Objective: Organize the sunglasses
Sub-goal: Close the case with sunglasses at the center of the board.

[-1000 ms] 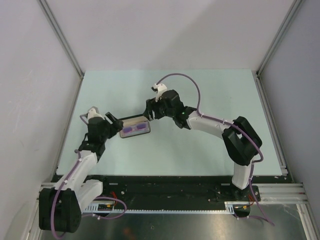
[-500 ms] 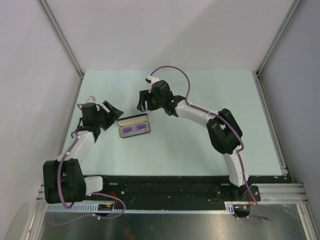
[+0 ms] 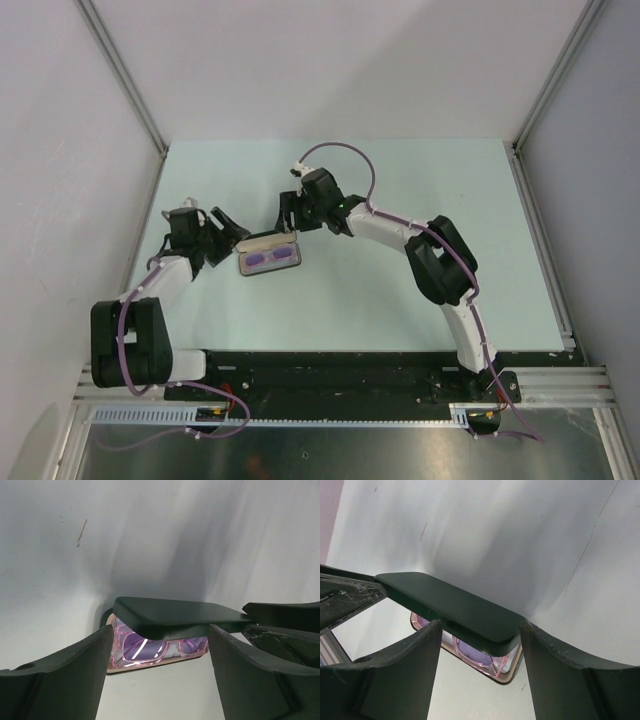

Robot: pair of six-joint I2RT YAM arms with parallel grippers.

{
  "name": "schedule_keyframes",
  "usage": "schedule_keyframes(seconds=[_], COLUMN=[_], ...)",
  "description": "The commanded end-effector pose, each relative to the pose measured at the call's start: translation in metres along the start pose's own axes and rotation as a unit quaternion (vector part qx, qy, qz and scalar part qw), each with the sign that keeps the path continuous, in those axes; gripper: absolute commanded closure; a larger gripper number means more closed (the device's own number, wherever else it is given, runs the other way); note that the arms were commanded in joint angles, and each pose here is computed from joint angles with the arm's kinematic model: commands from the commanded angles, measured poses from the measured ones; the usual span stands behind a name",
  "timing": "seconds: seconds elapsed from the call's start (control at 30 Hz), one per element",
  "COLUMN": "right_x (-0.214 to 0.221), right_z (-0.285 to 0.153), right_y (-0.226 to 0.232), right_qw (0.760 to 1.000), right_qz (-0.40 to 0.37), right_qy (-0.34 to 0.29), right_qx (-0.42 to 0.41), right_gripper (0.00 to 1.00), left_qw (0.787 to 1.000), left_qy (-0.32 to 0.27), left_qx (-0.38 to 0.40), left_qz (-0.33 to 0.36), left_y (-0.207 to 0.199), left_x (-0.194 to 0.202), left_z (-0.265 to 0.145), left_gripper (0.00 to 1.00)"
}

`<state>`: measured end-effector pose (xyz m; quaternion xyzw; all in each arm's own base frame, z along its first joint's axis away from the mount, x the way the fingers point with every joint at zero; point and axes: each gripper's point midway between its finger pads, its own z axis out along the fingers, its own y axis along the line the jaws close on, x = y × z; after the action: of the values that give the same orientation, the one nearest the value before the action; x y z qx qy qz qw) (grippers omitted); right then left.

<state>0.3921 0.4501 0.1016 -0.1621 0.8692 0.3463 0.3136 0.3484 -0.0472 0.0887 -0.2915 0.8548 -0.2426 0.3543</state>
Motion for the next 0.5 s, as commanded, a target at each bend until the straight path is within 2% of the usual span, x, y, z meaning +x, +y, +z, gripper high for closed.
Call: schedule_keyframes(seconds=[0.0, 0.3, 0.47], right_x=[0.002, 0.016, 0.021], right_z=[0.0, 0.002, 0.002], right_y=[0.01, 0.012, 0.009], right_qw=[1.0, 1.0, 1.0], right_qz=[0.007, 0.006, 0.003], right_qy=[0.0, 0.015, 0.021], right_qx=[-0.012, -0.011, -0.005], right_gripper=[0.32, 0.34, 0.37], left_qw=[1.0, 1.0, 1.0], left_qy=[-0.008, 0.004, 0.011], left_qx=[0.021, 0.025, 0.023], left_qz=[0.016, 0.015, 0.011], left_y=[-0.013, -0.014, -0.01], left_x=[-0.011, -0.002, 0.005], left_z=[0.003, 0.007, 0.007], left_gripper=[0.19, 0.17, 0.2])
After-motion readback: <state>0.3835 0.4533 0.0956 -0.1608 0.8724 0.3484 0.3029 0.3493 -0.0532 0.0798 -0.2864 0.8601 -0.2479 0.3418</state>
